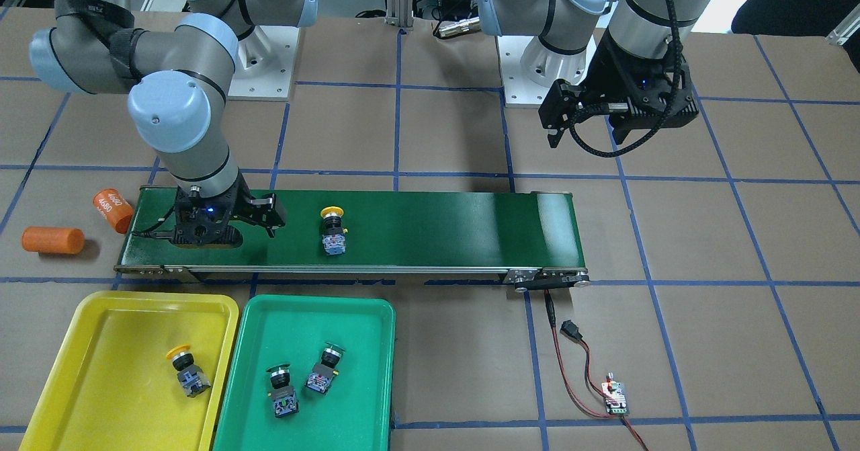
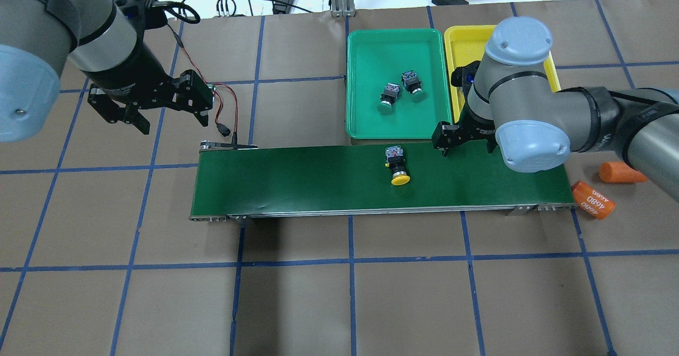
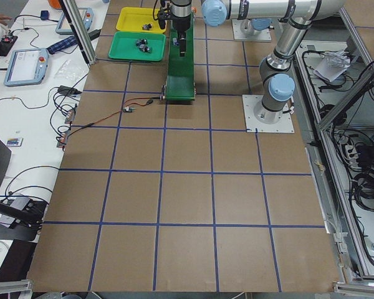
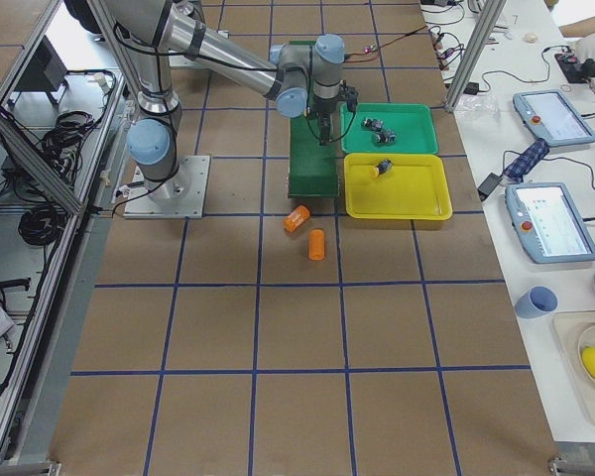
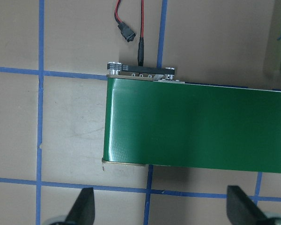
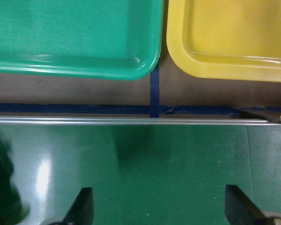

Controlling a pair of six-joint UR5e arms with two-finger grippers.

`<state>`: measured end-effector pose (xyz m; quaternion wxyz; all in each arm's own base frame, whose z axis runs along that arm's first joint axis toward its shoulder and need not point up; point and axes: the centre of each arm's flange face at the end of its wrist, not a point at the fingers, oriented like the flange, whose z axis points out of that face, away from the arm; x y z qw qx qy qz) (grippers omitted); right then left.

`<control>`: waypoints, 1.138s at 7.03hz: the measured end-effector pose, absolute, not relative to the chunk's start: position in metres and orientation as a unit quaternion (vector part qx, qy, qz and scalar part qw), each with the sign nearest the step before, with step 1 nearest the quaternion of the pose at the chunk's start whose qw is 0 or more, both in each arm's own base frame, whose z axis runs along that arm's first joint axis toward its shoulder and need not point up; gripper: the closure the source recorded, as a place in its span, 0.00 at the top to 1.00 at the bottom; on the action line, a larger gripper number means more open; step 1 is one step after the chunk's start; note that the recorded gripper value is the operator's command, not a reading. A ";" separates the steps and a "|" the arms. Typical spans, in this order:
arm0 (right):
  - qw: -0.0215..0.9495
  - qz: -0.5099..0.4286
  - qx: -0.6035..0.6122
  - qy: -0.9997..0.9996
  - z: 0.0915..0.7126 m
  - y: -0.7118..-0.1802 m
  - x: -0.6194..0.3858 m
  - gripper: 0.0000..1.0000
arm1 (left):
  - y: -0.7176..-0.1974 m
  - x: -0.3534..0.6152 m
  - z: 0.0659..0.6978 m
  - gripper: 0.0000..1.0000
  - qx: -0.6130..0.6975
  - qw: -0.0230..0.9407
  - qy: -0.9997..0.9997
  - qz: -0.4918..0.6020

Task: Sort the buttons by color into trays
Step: 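Move the right gripper back over the belt toward the next yellow button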

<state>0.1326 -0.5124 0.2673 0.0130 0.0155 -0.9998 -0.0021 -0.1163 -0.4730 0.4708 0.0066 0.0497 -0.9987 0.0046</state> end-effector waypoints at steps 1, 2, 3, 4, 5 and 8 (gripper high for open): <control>0.013 -0.003 0.015 -1.000 0.266 -0.512 0.133 1.00 | -0.474 -0.116 0.472 1.00 0.050 0.007 -0.999 0.010; 0.013 -0.004 0.015 -1.000 0.265 -0.512 0.133 1.00 | -0.475 -0.116 0.472 1.00 0.050 0.007 -0.999 0.013; 0.013 -0.005 0.015 -1.000 0.264 -0.512 0.133 1.00 | -0.475 -0.116 0.472 1.00 0.049 0.007 -0.999 0.014; 0.013 -0.005 0.015 -1.000 0.264 -0.512 0.133 1.00 | -0.475 -0.116 0.473 1.00 0.050 0.007 -0.999 0.016; 0.013 -0.005 0.016 -1.000 0.264 -0.512 0.133 1.00 | -0.474 -0.116 0.474 1.00 0.049 0.008 -0.999 0.017; 0.013 -0.004 0.014 -1.000 0.266 -0.510 0.136 1.00 | -0.473 -0.116 0.476 1.00 0.045 0.006 -0.999 0.020</control>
